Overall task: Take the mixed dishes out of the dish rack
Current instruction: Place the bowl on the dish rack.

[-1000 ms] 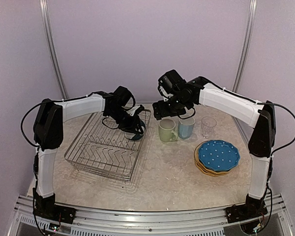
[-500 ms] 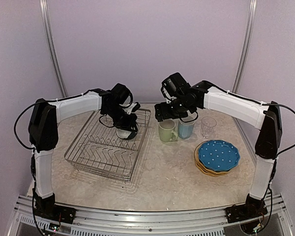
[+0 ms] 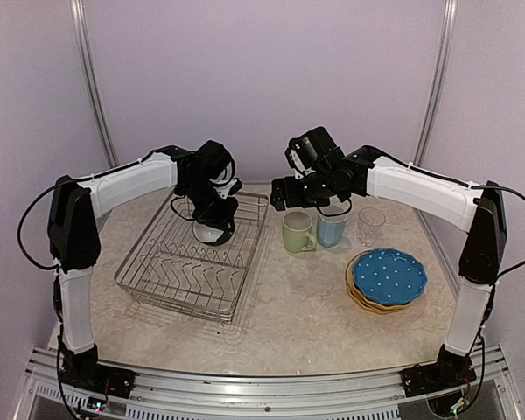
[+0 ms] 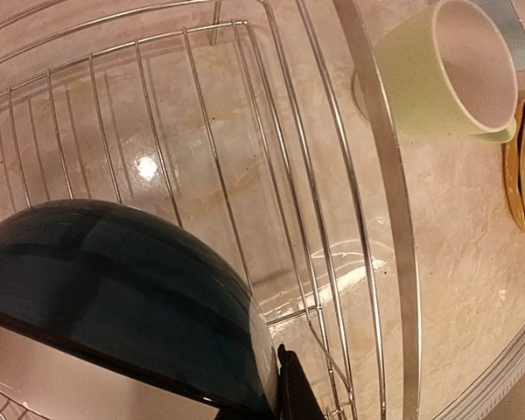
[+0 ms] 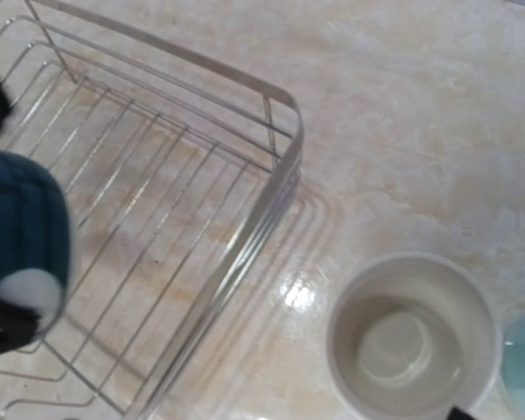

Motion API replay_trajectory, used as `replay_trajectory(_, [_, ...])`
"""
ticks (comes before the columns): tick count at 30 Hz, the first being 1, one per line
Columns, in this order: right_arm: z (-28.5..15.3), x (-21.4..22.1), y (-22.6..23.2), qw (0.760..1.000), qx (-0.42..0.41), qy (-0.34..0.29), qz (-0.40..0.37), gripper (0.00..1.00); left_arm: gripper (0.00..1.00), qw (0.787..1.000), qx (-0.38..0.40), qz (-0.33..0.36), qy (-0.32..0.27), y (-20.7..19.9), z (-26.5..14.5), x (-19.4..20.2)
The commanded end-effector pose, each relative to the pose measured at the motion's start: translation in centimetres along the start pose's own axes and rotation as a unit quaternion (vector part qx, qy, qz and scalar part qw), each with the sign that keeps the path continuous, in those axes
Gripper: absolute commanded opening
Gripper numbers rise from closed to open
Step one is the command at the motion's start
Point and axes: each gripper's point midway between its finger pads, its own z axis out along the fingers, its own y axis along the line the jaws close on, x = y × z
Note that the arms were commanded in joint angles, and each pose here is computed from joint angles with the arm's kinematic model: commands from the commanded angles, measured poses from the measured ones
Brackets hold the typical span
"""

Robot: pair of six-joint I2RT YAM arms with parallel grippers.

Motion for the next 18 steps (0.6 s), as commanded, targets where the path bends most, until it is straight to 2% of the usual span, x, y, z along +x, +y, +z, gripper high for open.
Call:
replay_trajectory(1, [-1.0,-0.8,1.2,1.000,-0.022,-0.018,0.006,0.88,0.00,0.999,-0.025,-0.010,0.044,0.8,1.9,0.9])
replay_trajectory(3, [-1.0,-0.8,1.3,1.000,-0.023,-0.018,0.006,0.88,0.00,0.998,-0.024,-0.012,0.051,0.8,2.5,1.1])
replay_trajectory(10, [-1.1,-0.7,1.0,1.000,-0.020,-0.019,0.007,0.88,0.10,0.996,-0.035,-0.017,0.078,1.5,4.3,1.9])
replay_trajectory(14, [-1.3,-0.5,0.8,1.000,-0.017,-0.020,0.007,0.88,0.35,0.996,-0.039,-0.015,0.079,1.4,4.4,1.9])
replay_trajectory(16, [-1.3,-0.4,0.6,1.000,-0.013,-0.019,0.007,0.88,0.45,0.997,-0.034,-0.011,0.063,1.1,3.3,1.4])
replay_trajectory(18, [-1.3,-0.3,0.5,1.000,-0.011,-0.019,0.007,0.88,0.52,0.999,-0.030,-0.006,0.045,0.7,2.2,0.9])
